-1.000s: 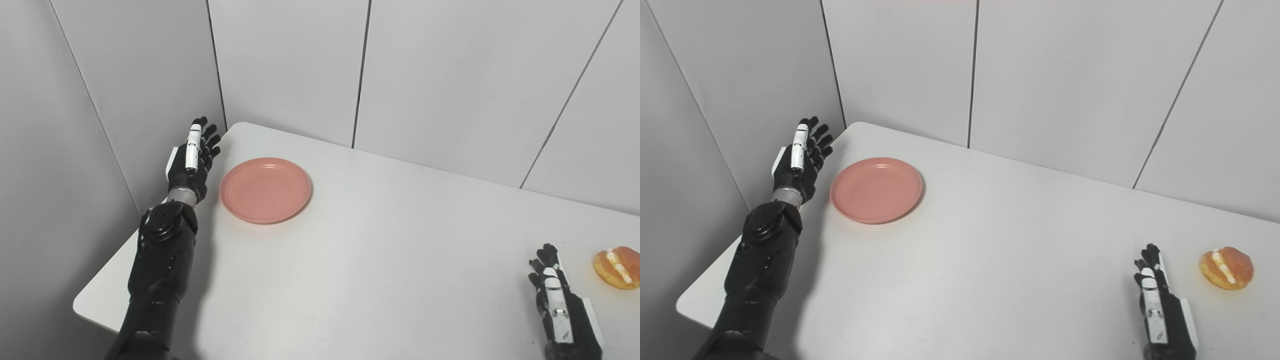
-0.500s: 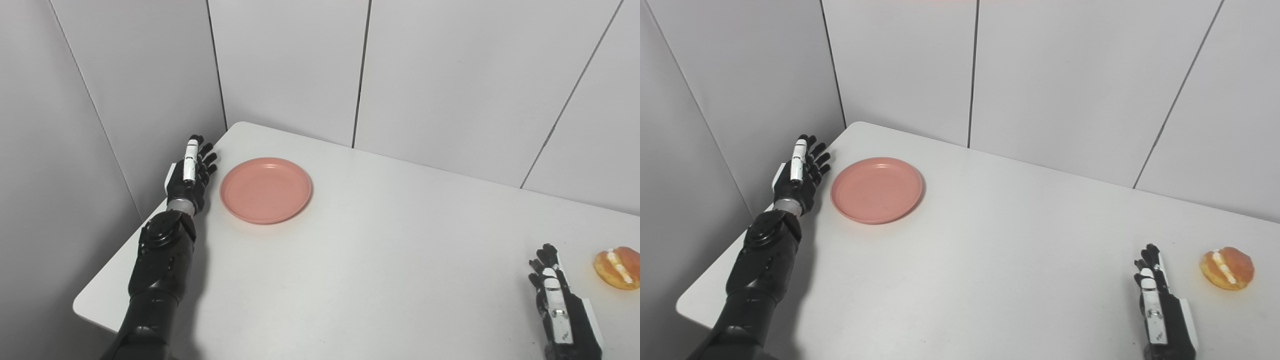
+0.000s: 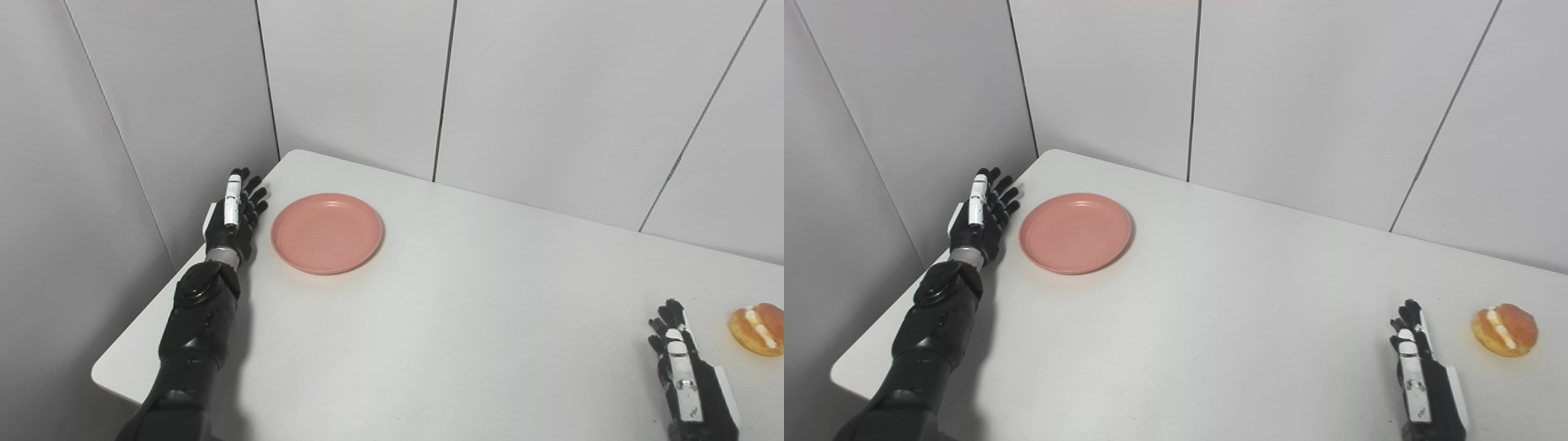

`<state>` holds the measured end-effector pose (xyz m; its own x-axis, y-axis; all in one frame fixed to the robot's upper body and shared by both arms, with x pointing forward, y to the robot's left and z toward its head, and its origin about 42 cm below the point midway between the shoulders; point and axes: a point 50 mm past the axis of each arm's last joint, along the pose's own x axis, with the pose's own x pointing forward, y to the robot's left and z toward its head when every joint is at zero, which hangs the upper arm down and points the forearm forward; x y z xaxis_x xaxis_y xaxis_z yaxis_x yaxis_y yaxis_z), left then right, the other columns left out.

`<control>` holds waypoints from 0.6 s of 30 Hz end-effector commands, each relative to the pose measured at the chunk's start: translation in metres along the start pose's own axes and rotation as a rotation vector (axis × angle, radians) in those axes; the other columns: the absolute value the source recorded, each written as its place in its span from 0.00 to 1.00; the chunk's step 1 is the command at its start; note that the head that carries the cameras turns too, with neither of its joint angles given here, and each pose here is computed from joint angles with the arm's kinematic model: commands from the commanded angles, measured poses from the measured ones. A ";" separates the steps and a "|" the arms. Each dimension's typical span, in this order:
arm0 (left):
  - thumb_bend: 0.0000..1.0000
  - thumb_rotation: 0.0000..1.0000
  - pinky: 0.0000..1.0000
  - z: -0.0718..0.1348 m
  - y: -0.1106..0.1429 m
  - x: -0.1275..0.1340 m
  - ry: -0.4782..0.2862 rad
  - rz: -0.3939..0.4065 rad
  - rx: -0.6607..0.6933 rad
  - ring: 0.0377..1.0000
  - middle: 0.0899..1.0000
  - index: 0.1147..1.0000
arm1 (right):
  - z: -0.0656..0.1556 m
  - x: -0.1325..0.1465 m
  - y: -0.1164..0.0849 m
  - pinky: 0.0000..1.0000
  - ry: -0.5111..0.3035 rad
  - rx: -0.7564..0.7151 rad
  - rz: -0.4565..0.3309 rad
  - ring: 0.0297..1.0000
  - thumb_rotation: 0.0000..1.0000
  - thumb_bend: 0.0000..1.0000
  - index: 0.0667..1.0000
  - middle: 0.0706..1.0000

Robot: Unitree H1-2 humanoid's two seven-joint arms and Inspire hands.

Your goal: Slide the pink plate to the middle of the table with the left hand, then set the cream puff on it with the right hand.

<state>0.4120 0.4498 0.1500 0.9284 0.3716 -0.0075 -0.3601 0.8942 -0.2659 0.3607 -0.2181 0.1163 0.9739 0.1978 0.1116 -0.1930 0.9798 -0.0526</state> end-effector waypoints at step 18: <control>0.39 1.00 0.97 -0.015 -0.042 -0.017 0.061 -0.155 0.004 0.95 0.95 0.94 | -0.026 -0.022 0.017 1.00 0.079 0.049 -0.008 1.00 1.00 0.12 1.00 1.00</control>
<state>0.4138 0.4052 0.1467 0.9734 0.2292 -0.0080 -0.2233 0.9394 -0.2601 0.3600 -0.2176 0.1170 0.9742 0.1945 0.1141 -0.1888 0.9803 -0.0582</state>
